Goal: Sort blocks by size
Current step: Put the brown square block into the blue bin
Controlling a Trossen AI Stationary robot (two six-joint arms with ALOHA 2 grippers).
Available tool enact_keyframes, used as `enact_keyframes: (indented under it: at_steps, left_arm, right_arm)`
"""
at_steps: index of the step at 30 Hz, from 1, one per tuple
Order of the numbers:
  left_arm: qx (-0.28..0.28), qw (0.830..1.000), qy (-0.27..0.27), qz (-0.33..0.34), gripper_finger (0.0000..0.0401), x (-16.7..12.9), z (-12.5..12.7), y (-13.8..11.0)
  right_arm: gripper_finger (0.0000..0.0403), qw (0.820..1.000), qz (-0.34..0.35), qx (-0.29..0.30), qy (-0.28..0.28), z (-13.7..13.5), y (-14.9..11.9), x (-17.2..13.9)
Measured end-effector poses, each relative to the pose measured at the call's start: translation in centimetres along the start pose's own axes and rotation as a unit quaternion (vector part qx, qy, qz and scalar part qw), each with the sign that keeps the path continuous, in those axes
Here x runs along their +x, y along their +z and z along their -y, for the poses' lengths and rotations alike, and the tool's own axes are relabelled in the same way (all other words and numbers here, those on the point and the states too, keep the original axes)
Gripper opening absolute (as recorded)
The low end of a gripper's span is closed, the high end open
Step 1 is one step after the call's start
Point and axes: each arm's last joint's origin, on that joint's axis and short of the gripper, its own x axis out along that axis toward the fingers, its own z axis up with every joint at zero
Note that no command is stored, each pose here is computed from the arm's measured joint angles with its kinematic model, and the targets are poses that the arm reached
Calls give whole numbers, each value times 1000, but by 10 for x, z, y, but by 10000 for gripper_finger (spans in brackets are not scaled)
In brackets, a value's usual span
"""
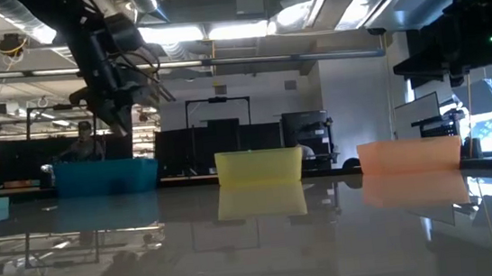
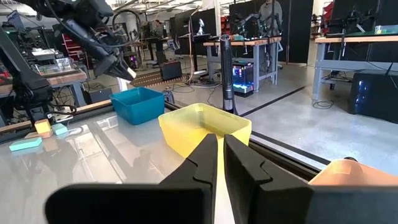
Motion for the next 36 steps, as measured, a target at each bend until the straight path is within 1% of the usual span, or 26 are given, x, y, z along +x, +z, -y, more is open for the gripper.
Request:
enact_keyframes:
  at_steps: [5, 8, 13, 16, 20, 23, 28, 33, 36]
  left_arm:
    - [-21, 1000, 13, -3, 134, 4, -9, 2]
    - [-36, 999, 11, -6, 139, 5, -12, 2]
    - [-36, 999, -21, -14, 178, 6, -15, 2]
    - [-37, 999, -27, -16, 202, 7, -15, 2]
    - [-33, 999, -30, -15, 217, 6, -13, 2]
    - [-20, 999, -39, -11, 217, 3, -7, 1]
    - [5, 997, -73, 19, 211, -15, 9, -1]
    - [14, 987, -138, 87, 210, -45, 32, -1]
    - [28, 978, -178, 110, 210, -62, 46, -6]
  right_arm:
    - [30, 1000, 7, 0, 1, 0, 1, 0]
    - [30, 1000, 8, 0, 1, 0, 2, 0]
    - [30, 1000, 13, 1, 1, 0, 3, 0]
    - [30, 1000, 13, 1, 1, 0, 3, 0]
    - [40, 1000, 13, 1, 1, 0, 3, 0]
    - [63, 1000, 12, 1, 8, -1, 2, 0]
    - [127, 999, 7, 5, 52, -4, 9, -2]
    - [190, 996, 2, 24, 83, -7, 21, -2]
    - [215, 995, -7, 29, 95, -8, 28, 0]
